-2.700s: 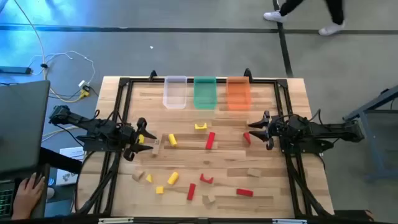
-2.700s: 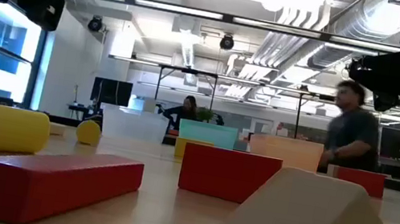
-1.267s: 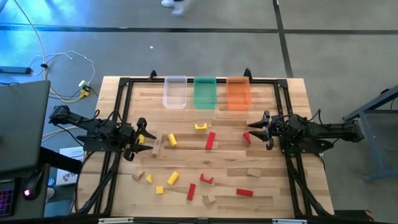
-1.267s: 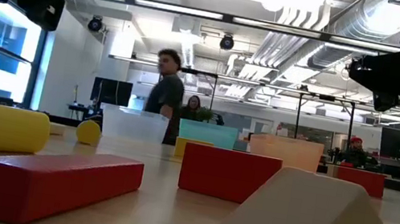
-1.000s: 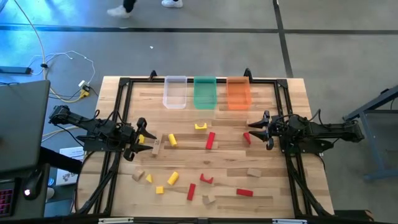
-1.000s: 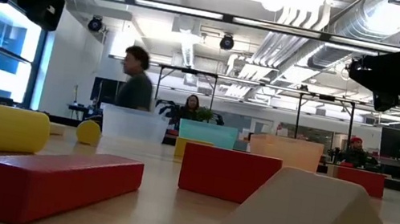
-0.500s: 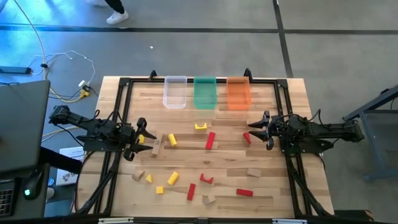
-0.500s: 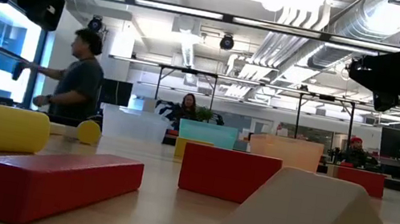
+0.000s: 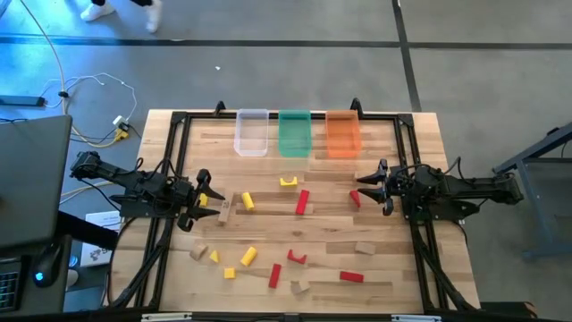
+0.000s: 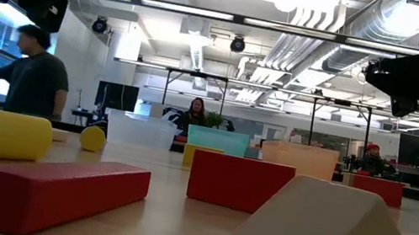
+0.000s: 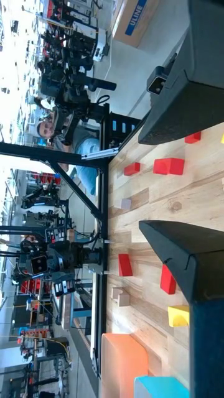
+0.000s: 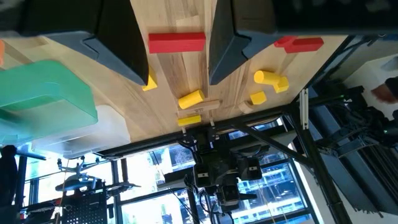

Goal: Sort & place blocks by color

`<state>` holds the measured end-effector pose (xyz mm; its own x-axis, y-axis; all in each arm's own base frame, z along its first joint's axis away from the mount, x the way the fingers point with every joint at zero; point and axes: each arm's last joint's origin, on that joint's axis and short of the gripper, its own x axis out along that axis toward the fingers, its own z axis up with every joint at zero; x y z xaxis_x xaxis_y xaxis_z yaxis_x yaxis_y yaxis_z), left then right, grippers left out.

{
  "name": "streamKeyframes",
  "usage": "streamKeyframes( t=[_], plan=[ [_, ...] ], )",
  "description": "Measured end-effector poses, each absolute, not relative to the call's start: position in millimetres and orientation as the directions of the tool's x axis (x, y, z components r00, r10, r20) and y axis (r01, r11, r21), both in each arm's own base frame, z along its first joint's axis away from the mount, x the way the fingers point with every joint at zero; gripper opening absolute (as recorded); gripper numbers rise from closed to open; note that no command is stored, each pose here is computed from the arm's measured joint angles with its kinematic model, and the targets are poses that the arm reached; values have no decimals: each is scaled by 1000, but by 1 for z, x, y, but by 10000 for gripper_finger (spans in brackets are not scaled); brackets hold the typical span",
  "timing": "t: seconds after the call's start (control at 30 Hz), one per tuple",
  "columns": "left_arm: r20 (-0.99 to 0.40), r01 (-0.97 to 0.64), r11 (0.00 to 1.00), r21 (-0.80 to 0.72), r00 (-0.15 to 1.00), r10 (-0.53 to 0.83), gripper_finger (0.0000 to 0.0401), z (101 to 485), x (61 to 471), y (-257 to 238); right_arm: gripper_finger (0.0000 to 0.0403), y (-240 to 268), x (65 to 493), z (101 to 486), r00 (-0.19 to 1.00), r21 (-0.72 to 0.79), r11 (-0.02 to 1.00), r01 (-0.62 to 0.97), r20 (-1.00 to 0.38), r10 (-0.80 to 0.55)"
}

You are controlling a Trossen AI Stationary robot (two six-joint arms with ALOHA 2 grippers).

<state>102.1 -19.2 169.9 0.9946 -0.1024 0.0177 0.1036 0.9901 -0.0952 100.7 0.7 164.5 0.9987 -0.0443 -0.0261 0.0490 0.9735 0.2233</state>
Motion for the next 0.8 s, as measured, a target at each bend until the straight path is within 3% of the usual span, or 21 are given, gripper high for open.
streamKeyframes(
  t=[0.8],
  plan=[
    [18, 104, 982, -161, 995, -102, 200, 170, 102, -19, 153, 1, 101, 165, 999, 223, 974, 49, -26, -45]
  ],
)
